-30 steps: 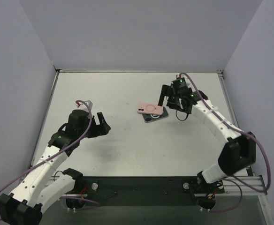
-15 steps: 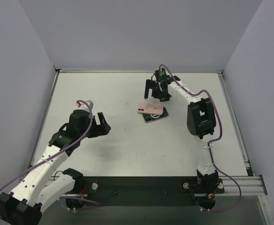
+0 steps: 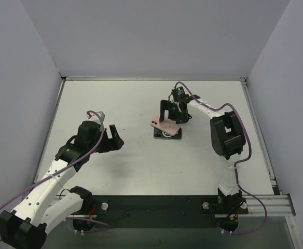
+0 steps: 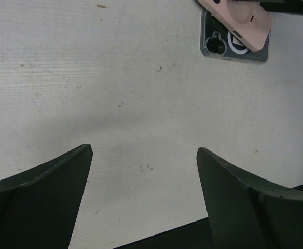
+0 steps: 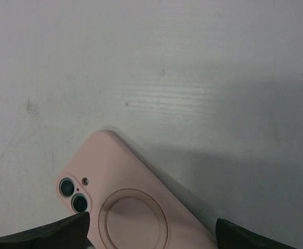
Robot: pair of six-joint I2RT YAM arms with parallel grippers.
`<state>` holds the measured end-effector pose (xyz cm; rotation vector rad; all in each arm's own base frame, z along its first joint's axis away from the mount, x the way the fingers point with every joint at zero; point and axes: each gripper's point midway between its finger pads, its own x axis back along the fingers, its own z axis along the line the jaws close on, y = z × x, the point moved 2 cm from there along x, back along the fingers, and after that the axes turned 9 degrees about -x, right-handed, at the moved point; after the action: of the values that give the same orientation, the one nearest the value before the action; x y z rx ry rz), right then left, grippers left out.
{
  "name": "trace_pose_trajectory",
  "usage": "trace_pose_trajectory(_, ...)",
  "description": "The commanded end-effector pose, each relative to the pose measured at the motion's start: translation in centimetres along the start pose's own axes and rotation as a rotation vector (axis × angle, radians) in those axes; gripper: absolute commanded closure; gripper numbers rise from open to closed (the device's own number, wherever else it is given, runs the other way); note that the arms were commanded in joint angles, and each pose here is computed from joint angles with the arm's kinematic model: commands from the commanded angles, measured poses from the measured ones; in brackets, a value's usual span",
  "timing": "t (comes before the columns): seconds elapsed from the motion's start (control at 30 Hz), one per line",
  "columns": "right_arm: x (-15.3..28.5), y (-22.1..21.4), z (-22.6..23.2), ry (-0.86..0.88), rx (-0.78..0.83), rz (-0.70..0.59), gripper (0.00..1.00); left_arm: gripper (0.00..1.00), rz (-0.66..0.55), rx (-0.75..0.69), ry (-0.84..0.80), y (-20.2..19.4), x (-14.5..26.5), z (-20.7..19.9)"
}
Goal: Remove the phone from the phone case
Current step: Pick up the phone at the center of the board.
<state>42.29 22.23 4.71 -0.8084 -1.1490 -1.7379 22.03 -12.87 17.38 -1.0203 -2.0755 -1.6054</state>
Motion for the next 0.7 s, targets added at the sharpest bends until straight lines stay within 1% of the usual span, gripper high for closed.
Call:
trace_pose_trajectory(0.0, 2.2, -6.0, 0.4, -0.053, 0.087, 0.108, 0.00, 0.07, -0.041, -0.001, -0.051, 1.4, 0.1, -1.2)
trace_pose_trajectory(0.03, 2.3, -6.7, 0.9, -0.061, 0.125, 0.107, 0.00, 0.07, -0.039, 0.001, -0.051, 1.4, 0.1, -1.2)
trace_pose_trajectory(0.07, 2.4, -7.1, 0.3, -0.111, 0.150, 0.102, 0.00, 0.07, -0.038, 0.000, -0.051, 1.3, 0.1, -1.2)
trace_pose_trajectory(0.17, 2.3, -9.2, 0.3, -0.181, 0.276, 0.122, 0.00, 0.07, -0.038, 0.000, -0.053, 1.4, 0.3, -1.3)
trace_pose_trajectory(0.23, 2.0, -9.6, -0.4, -0.258, 0.355, 0.103, 0.00, 0.07, -0.038, 0.000, -0.051, 1.3, 0.4, -1.2)
trace_pose_trajectory(0.27, 1.9, -10.2, -0.1, -0.267, 0.386, 0.109, 0.00, 0.07, -0.039, 0.000, -0.048, 1.3, 0.4, -1.1)
trace_pose_trajectory(0.4, 1.3, -10.6, -0.3, -0.295, 0.398, 0.124, 0.01, 0.07, -0.038, 0.003, -0.043, 1.0, 0.4, -0.9)
trace_pose_trajectory(0.47, 1.4, -10.7, -0.1, -0.283, 0.395, 0.129, 0.08, 0.07, -0.037, 0.003, -0.044, 1.0, 0.4, -1.0)
trace_pose_trajectory(0.5, 1.5, -10.6, 0.1, -0.275, 0.392, 0.126, 0.12, 0.07, -0.035, 0.002, -0.045, 1.0, 0.4, -1.0)
trace_pose_trajectory(0.53, 1.5, -10.7, 0.5, -0.255, 0.391, 0.134, 0.25, 0.07, -0.033, 0.001, -0.038, 0.9, 0.4, -0.9)
trace_pose_trajectory(0.6, 1.7, -10.5, 0.8, -0.235, 0.384, 0.134, 0.36, 0.07, -0.037, -0.001, -0.033, 1.0, 0.4, -0.8)
trace_pose_trajectory(0.63, 1.8, -10.8, 1.3, -0.206, 0.375, 0.148, 0.47, 0.07, -0.038, 0.000, -0.030, 1.1, 0.5, -0.7)
trace_pose_trajectory(0.67, 2.0, -10.9, 1.6, -0.191, 0.356, 0.152, 0.53, 0.07, -0.038, 0.002, -0.030, 1.1, 0.5, -0.8)
